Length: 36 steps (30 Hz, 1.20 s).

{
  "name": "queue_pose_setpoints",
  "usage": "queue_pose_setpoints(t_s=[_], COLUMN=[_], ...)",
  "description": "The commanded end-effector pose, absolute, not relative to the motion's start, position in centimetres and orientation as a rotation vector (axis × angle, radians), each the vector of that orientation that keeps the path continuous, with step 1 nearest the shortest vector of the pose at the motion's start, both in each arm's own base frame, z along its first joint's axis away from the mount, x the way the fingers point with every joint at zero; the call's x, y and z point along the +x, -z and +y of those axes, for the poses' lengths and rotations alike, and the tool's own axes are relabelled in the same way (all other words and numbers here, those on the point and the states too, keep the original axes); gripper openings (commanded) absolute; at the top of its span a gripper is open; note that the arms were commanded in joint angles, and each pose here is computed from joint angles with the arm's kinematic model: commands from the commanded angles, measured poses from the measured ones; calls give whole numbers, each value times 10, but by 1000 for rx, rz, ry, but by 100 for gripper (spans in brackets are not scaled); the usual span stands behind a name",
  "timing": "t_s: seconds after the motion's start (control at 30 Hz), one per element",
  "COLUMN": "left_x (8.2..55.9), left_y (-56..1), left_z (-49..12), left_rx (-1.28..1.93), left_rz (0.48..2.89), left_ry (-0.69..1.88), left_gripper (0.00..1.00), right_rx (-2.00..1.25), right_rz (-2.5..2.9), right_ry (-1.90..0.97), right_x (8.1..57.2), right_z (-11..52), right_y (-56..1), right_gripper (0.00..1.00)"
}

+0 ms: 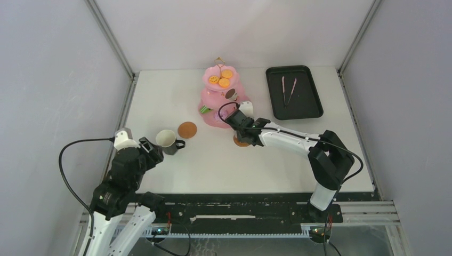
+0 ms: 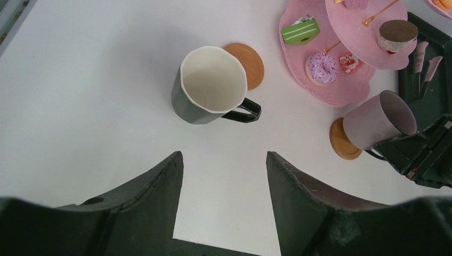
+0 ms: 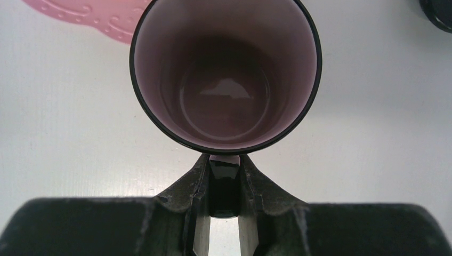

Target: Serve the afternoon tea

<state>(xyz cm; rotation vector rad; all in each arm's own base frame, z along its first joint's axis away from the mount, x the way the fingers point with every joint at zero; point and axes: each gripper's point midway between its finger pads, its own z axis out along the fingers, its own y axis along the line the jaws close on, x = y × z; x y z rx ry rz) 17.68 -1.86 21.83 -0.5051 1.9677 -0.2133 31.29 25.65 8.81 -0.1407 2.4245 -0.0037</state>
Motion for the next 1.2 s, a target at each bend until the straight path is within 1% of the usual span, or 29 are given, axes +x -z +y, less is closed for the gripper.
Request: queue_pose_setpoints(t_s=[0.0, 0.43, 1.17], left_x=[183, 185, 183], left_y=[-244, -242, -240], left_z=[-18, -18, -20], left_rx=[-485, -471, -479], left_rz=[1900, 1913, 1909], left_ry=[223, 207, 230], left_gripper=[64, 65, 65], right_rx=[-92, -87, -119], right_rz=[2354, 2419, 2425], right_ry=[-60, -33, 20], right_x=[328, 310, 285], right_z=[269, 263, 265], right_y=[-101, -68, -63], right_gripper=[0, 0, 0])
